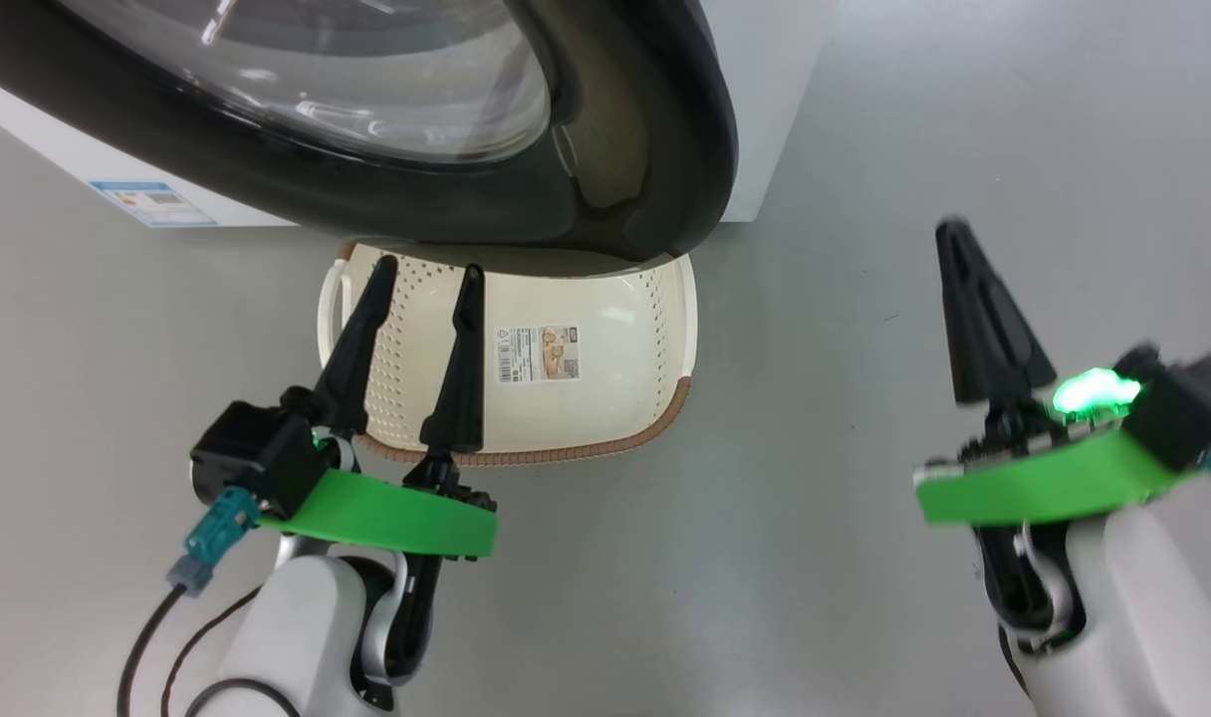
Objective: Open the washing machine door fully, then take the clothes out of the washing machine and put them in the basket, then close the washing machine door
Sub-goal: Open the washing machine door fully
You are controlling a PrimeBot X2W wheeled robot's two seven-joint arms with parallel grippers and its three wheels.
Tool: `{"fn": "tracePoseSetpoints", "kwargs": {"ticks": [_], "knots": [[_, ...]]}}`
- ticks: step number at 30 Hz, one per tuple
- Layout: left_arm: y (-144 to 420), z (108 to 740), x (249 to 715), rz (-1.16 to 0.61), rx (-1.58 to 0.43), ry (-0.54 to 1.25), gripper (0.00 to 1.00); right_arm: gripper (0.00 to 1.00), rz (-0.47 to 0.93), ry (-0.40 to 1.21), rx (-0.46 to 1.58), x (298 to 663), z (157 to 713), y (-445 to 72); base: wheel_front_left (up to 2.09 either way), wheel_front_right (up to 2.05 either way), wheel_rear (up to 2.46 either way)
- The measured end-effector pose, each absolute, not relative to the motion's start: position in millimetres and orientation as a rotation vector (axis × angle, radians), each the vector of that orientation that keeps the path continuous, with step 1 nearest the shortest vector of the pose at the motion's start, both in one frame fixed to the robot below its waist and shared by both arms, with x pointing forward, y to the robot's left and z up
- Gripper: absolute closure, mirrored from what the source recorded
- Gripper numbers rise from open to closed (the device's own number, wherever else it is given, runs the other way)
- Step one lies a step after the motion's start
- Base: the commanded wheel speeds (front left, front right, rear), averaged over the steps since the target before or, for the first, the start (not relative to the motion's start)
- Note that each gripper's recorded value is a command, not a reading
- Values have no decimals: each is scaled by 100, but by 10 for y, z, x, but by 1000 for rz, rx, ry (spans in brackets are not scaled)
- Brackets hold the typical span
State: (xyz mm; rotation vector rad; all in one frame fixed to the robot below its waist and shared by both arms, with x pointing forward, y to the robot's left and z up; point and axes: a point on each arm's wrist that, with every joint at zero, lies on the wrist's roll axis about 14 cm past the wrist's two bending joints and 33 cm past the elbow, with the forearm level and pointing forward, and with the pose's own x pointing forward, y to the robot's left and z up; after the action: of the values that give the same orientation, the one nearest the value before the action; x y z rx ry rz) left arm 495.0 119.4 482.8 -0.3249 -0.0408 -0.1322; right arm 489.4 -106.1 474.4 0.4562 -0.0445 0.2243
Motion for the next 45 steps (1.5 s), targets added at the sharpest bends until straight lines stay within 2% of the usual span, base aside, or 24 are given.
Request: {"fn": "tracePoseSetpoints", "kwargs": {"ticks": [5,14,22,26,34,45], "knots": [[1232,4811,4945,-123,-321,-38,0,100,255,-66,678,5132,4966,-932,0,0,0],[1287,4768,4938,-108,-308,-30,0,100,318,-1,1143,5484,5203,-776,0,0,0],[1335,4731,4942,-92,-304,-24,0,100,400,219,1562,5725,5111,-583,0,0,0],[1349,4718,4940,-88,-304,-21,0,100,496,352,1718,5789,5120,-405,0,0,0],[1365,4689,4940,-78,-309,-13,0,100,667,539,1825,5842,5213,-142,0,0,0],[1407,4659,4931,-65,-313,-6,0,100,776,667,1737,5909,5314,148,0,0,0]]}}
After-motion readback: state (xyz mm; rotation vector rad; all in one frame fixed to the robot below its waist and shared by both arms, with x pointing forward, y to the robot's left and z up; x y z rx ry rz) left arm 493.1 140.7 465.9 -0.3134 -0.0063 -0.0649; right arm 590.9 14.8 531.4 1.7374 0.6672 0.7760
